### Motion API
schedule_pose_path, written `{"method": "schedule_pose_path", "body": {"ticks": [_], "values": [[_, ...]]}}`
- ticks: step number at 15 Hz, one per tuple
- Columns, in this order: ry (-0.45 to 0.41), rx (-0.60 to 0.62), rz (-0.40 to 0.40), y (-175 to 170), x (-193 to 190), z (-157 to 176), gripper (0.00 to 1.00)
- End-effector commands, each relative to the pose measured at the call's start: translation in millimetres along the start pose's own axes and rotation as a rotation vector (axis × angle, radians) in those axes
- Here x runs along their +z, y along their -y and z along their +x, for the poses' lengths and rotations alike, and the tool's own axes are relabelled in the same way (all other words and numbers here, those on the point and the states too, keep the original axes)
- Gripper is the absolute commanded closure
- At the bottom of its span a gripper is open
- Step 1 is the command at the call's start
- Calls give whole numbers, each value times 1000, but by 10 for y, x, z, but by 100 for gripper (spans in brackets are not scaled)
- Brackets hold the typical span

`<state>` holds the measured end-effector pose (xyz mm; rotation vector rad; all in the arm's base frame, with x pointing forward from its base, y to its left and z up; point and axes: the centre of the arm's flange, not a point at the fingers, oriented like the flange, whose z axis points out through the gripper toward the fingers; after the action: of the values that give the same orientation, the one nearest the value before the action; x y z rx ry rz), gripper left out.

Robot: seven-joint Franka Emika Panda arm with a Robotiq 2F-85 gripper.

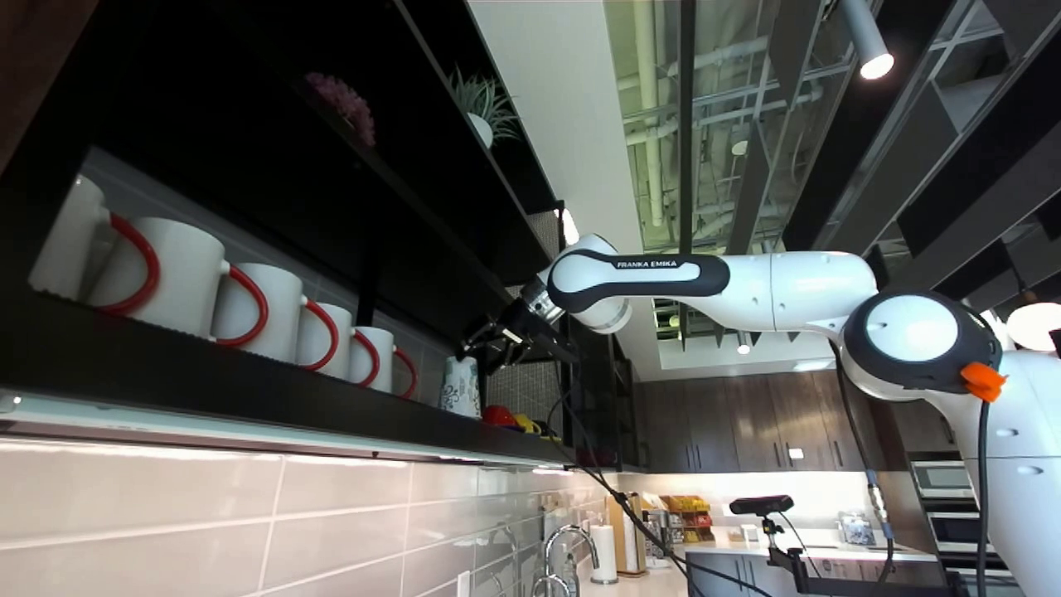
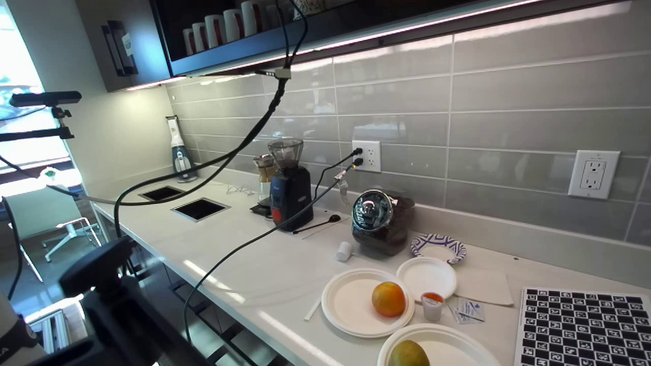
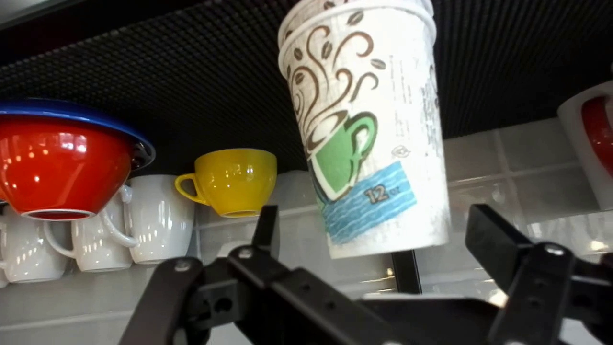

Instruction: Take the cup off the other cup

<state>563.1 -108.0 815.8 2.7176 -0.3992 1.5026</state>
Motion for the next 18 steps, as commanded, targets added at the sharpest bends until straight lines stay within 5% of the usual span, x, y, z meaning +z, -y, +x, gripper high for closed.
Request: {"method": "schedule_pose_path", "body": {"ticks": [1,3,4,9,14,16,18], "values": [[-28,10,7,89,62,176,8],[-35,8,7,108,72,199,20],[-38,6,8,117,83,204,35],[-56,-2,6,155,90,235,62],[-80,-8,7,185,54,264,62],[-91,-10,8,191,41,273,52],[-95,-10,8,193,40,277,53]]}}
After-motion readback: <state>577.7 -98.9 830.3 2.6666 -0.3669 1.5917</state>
